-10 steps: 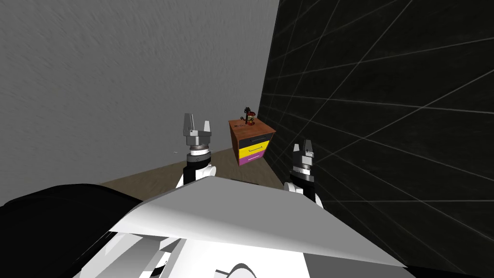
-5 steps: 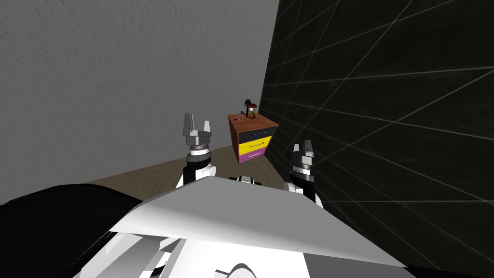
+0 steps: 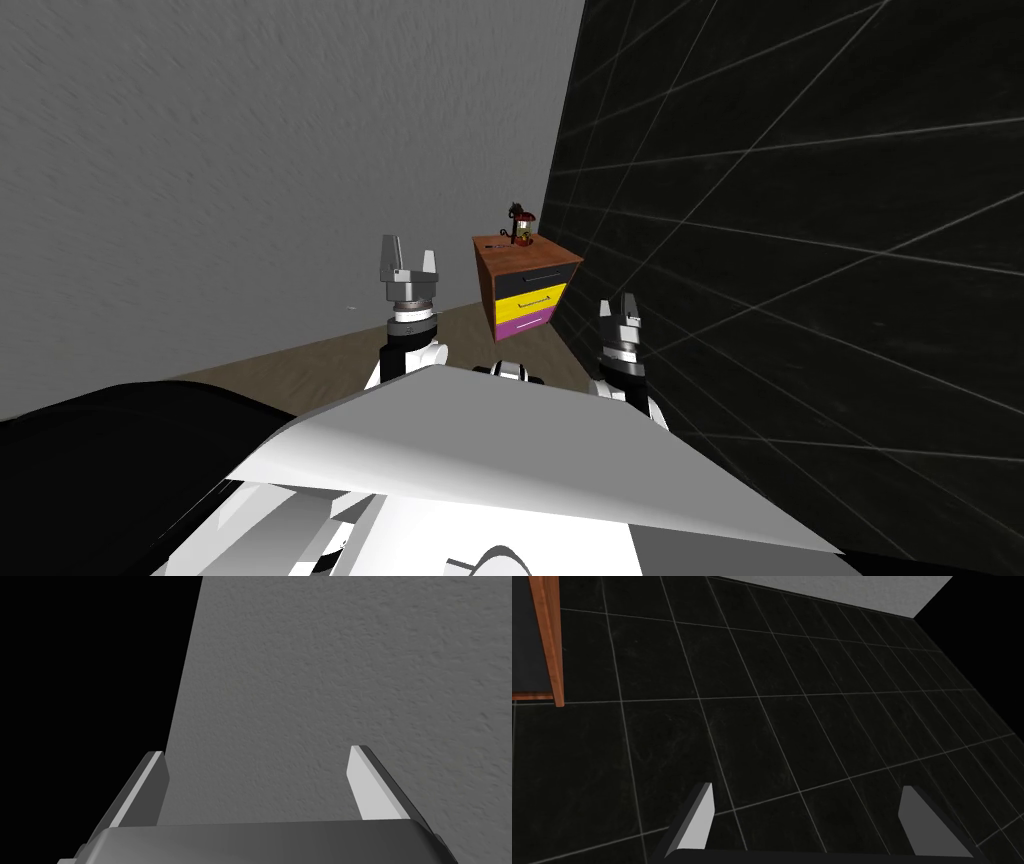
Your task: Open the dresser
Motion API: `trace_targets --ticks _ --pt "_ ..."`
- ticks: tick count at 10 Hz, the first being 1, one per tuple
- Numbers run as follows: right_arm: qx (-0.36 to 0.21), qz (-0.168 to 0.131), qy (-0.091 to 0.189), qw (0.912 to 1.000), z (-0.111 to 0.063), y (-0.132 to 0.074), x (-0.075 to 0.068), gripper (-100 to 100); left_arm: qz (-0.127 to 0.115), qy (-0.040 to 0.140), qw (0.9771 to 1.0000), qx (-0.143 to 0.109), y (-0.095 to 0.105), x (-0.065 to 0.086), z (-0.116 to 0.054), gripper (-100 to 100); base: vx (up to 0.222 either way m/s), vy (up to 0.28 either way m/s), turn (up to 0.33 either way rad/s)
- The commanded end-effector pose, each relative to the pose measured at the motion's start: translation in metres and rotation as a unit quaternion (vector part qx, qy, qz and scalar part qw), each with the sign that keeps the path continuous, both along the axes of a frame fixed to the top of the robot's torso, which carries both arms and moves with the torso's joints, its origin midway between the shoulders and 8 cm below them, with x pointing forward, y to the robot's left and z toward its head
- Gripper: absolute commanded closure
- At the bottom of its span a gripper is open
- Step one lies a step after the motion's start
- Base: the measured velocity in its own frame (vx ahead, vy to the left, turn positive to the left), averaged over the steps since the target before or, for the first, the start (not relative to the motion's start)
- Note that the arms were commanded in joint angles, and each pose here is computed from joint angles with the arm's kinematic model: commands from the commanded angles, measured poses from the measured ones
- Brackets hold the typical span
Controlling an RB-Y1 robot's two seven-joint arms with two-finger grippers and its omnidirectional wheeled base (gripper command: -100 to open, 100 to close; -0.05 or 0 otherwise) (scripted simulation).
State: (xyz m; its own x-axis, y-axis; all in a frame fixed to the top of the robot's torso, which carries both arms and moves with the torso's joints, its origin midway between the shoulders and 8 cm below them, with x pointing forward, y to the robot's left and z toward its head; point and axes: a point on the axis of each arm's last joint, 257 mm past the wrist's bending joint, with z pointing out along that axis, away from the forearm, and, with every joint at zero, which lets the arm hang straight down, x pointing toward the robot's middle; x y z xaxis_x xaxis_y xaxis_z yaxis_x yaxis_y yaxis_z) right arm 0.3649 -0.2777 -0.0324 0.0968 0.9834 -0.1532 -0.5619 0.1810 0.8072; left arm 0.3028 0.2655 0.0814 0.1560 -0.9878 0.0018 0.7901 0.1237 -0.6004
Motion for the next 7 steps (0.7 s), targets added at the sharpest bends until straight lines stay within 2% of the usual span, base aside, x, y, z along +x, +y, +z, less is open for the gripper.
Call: trace_targets --ticks 1,4,5,6,7 --pt "0.021 0.028 0.004 0.9994 -0.009 0.004 0.001 -100 0.0 0.0 1.0 0.0 0.0 0.0 0.0 0 0.074 -0.013 0.024" --pt "0.049 0.068 0.011 0.9964 -0.027 0.011 0.003 -100 0.0 0.0 1.0 0.0 0.0 0.0 0.0 0 0.09 -0.002 0.043" --pt "0.061 0.076 0.012 0.9951 -0.027 0.011 0.003 -100 0.0 0.0 1.0 0.0 0.0 0.0 0.0 0 0.087 -0.009 0.035" --pt "0.071 0.092 0.015 0.9931 -0.037 0.015 0.004 -100 0.0 0.0 1.0 0.0 0.0 0.0 0.0 0 0.109 -0.013 0.064" --pt "0.083 0.101 0.016 0.9913 -0.037 0.015 0.004 -100 0.0 0.0 1.0 0.0 0.0 0.0 0.0 0 0.098 -0.011 0.029"
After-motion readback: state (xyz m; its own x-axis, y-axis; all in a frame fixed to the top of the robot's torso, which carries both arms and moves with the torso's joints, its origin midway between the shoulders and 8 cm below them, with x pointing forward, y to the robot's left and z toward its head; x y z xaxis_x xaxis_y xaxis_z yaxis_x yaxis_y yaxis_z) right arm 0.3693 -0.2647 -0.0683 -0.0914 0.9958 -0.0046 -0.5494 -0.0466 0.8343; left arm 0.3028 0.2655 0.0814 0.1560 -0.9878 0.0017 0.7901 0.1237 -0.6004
